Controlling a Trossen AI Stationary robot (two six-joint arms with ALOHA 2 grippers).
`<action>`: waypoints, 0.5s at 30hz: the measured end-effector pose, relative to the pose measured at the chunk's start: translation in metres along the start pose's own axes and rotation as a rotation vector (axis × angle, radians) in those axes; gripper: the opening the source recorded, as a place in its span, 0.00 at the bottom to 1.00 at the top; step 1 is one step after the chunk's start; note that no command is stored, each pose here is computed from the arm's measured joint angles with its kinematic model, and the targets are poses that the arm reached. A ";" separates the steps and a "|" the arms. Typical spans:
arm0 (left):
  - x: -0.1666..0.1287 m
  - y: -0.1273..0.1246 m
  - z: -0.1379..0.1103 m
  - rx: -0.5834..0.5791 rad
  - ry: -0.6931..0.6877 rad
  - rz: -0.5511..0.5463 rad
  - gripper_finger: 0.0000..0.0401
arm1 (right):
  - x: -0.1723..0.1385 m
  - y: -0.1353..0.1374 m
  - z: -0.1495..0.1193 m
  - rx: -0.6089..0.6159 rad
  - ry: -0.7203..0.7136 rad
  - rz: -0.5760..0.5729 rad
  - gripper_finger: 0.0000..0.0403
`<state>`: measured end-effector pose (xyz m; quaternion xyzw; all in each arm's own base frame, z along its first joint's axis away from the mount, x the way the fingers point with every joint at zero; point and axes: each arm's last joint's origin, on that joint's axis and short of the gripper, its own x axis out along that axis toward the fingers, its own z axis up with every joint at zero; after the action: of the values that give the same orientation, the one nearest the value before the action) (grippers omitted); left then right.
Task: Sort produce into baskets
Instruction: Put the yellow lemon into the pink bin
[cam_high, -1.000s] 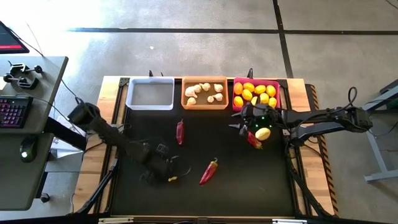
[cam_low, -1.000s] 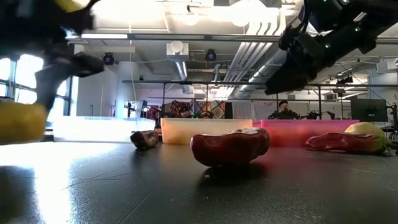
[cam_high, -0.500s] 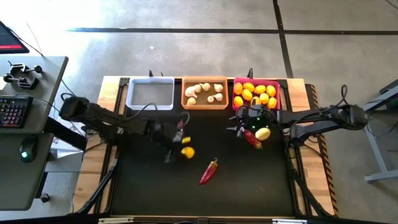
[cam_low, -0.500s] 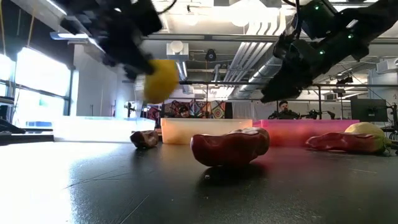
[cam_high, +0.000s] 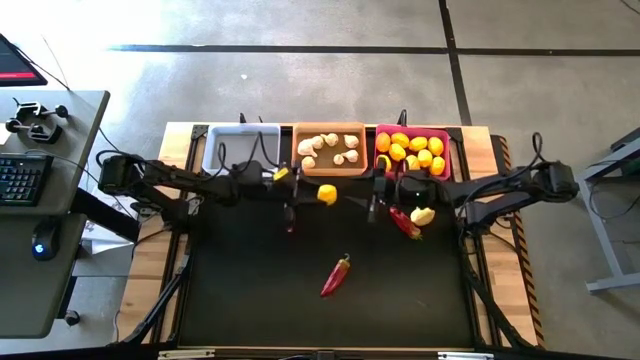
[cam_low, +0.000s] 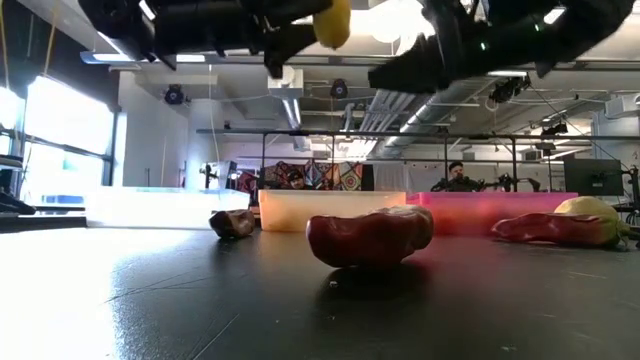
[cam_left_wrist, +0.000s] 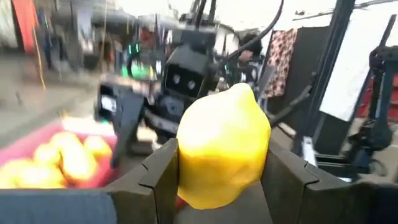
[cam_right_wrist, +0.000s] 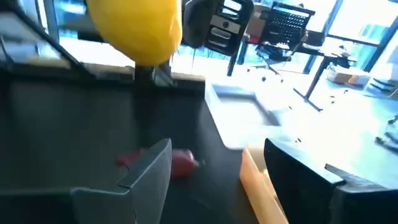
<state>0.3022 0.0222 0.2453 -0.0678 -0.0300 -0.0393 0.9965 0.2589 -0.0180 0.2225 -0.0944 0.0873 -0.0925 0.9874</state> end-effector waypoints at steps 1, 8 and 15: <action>0.000 0.000 0.002 0.039 -0.020 0.004 0.40 | 0.001 0.000 0.005 0.026 -0.012 0.004 0.62; 0.001 0.001 0.003 0.195 -0.052 0.022 0.40 | 0.007 0.004 0.040 0.130 -0.118 0.112 0.62; 0.005 0.001 0.003 0.218 -0.121 0.026 0.41 | 0.008 0.016 0.045 0.078 -0.148 0.160 0.62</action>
<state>0.3072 0.0236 0.2483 0.0385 -0.0932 -0.0188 0.9947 0.2774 0.0039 0.2613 -0.0551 0.0179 -0.0096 0.9983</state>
